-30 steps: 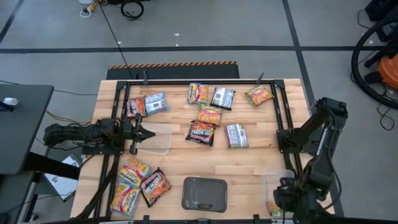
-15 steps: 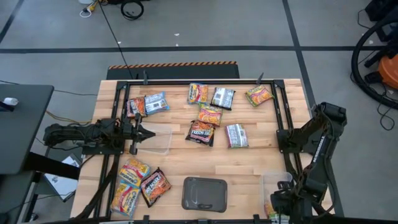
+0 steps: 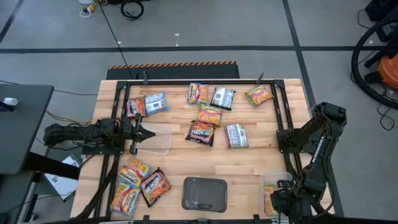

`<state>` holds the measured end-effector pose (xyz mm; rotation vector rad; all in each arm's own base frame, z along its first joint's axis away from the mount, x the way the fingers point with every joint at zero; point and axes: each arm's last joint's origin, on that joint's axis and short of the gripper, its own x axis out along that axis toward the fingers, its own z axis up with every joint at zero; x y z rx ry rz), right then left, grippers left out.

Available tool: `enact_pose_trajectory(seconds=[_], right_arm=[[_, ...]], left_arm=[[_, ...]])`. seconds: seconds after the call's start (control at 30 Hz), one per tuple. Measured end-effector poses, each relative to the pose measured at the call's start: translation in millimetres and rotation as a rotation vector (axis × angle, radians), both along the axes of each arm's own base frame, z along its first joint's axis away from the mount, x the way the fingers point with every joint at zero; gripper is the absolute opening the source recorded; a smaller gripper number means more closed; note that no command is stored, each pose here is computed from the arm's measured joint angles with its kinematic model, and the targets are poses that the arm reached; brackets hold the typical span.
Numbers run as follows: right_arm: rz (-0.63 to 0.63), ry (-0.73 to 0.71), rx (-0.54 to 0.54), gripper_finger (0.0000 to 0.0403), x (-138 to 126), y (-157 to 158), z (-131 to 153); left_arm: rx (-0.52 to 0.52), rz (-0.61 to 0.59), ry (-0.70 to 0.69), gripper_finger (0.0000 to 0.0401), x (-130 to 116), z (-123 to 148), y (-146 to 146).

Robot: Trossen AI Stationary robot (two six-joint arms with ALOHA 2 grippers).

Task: Sort Maruchan noodles
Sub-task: Put the green noodle pack into the bottom transparent bin

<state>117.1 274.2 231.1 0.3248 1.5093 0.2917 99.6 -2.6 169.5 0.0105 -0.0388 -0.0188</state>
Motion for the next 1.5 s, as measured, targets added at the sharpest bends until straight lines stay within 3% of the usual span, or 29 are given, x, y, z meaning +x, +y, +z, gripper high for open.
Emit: enact_pose_trajectory(seconds=[0.2, 0.47, 0.67, 0.83, 1.23, 1.5], right_arm=[[-0.036, -0.004, -0.009, 0.0093, 6.3, -3.4, -0.1], [-0.099, -0.021, -0.284, 0.0102, 0.5, -27.1, -14.6], [-0.104, -0.007, -0.308, 0.0139, -3.9, -37.7, -45.4], [-0.125, 0.041, -0.396, 0.0154, -4.6, -52.4, -57.0], [-0.087, 0.093, -0.28, 0.0156, 3.1, -61.8, -79.1], [-0.065, 0.114, -0.282, 0.0156, 7.8, -57.0, -66.3]], left_arm=[[0.0, 0.0, 0.0, 0.0025, 0.0, 0.1, 0.0], [0.0, 0.0, 0.0, 0.0025, 0.0, 0.1, 0.0], [0.0, 0.0, 0.0, 0.0025, 0.0, 0.1, 0.0], [0.0, 0.0, 0.0, 0.0025, 0.0, 0.1, 0.0], [0.0, 0.0, 0.0, 0.0025, 0.0, 0.0, 0.0], [0.0, 0.0, 0.0, 0.0025, 0.0, 0.1, 0.0]])
